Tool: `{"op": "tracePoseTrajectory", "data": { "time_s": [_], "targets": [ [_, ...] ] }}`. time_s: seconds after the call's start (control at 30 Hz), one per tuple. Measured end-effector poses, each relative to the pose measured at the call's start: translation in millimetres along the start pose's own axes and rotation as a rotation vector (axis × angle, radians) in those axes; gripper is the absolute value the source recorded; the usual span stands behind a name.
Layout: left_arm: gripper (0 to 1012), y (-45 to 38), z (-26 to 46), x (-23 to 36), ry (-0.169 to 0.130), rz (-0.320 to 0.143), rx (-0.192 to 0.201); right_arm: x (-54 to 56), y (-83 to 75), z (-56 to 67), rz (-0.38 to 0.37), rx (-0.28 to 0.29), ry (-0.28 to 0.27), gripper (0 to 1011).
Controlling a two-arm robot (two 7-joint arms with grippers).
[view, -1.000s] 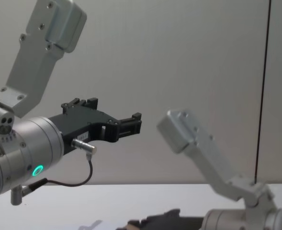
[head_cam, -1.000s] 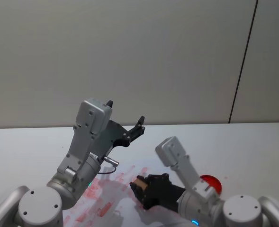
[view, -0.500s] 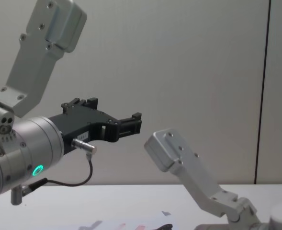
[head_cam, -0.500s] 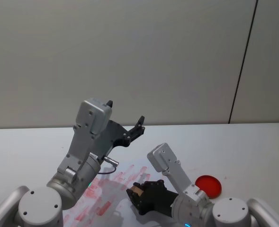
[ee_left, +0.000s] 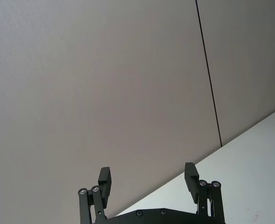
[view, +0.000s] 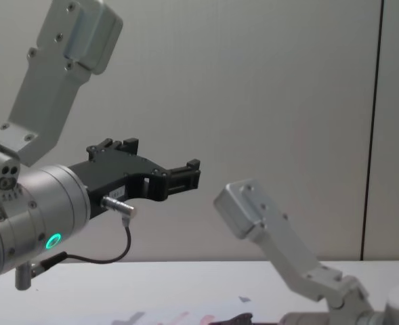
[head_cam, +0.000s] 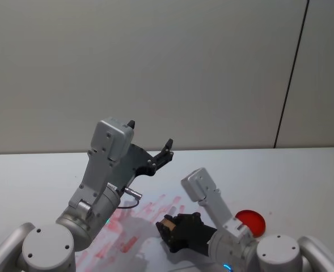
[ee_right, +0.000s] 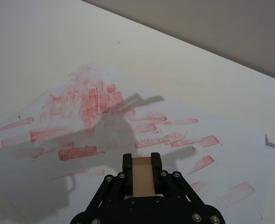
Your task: Use the one hand to pick up the stamp and affix it onto the A4 paper.
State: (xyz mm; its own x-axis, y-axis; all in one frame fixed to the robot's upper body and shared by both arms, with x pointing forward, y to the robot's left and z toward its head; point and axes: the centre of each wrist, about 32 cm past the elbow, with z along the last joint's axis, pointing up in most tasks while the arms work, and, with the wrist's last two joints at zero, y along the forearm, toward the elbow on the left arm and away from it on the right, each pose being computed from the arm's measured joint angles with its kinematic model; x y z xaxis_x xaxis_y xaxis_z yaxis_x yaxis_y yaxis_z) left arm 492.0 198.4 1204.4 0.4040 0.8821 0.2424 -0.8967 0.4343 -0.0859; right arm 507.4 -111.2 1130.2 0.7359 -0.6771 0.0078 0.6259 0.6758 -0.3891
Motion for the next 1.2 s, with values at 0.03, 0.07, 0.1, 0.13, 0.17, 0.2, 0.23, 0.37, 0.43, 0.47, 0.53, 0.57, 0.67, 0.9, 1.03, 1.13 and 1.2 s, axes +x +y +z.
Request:
{"op": "tracePoseTrajectory", "data": {
  "time_s": [0.03,0.07,0.1,0.13,0.17,0.2,0.23,0.37,0.43,0.47,0.53,0.57,0.67,0.9,1.03,1.13,1.2],
  "targets": [
    [1001,0.0,0.0,0.0,0.000,0.000,0.000,0.5,-0.6,0.7,-0.003,0.004,0.003,217],
    [1001,0.0,0.0,0.0,0.000,0.000,0.000,0.7,-0.9,1.5,-0.004,0.009,0.006,218],
    [1001,0.0,0.0,0.0,0.000,0.000,0.000,1.2,-2.4,4.7,-0.007,0.026,0.011,219],
    [1001,0.0,0.0,0.0,0.000,0.000,0.000,1.6,-3.2,6.1,-0.009,0.034,0.014,218],
    [1001,0.0,0.0,0.0,0.000,0.000,0.000,1.9,-4.4,8.1,-0.011,0.043,0.016,218],
    [1001,0.0,0.0,0.0,0.000,0.000,0.000,2.6,-6.3,11.4,-0.014,0.061,0.022,217],
    [1001,0.0,0.0,0.0,0.000,0.000,0.000,3.0,-7.5,13.3,-0.016,0.071,0.026,218],
    [1001,0.0,0.0,0.0,0.000,0.000,0.000,6.0,-15.5,23.6,-0.029,0.124,0.042,218],
    [1001,0.0,0.0,0.0,0.000,0.000,0.000,8.9,-22.2,29.9,-0.042,0.159,0.055,218],
    [1001,0.0,0.0,0.0,0.000,0.000,0.000,10.5,-25.6,32.5,-0.049,0.172,0.058,218],
    [1001,0.0,0.0,0.0,0.000,0.000,0.000,12.9,-30.8,35.7,-0.060,0.191,0.066,218],
    [1001,0.0,0.0,0.0,0.000,0.000,0.000,15.6,-36.4,38.2,-0.071,0.207,0.073,218],
    [1001,0.0,0.0,0.0,0.000,0.000,0.000,21.4,-48.3,40.9,-0.097,0.230,0.088,218],
    [1001,0.0,0.0,0.0,0.000,0.000,0.000,34.7,-72.6,35.6,-0.162,0.226,0.097,218],
    [1001,0.0,0.0,0.0,0.000,0.000,0.000,42.5,-85.1,28.3,-0.202,0.203,0.094,218],
    [1001,0.0,0.0,0.0,0.000,0.000,0.000,49.9,-95.3,20.1,-0.241,0.174,0.088,217],
    [1001,0.0,0.0,0.0,0.000,0.000,0.000,52.4,-98.5,16.8,-0.255,0.161,0.083,218]
  ]
}}
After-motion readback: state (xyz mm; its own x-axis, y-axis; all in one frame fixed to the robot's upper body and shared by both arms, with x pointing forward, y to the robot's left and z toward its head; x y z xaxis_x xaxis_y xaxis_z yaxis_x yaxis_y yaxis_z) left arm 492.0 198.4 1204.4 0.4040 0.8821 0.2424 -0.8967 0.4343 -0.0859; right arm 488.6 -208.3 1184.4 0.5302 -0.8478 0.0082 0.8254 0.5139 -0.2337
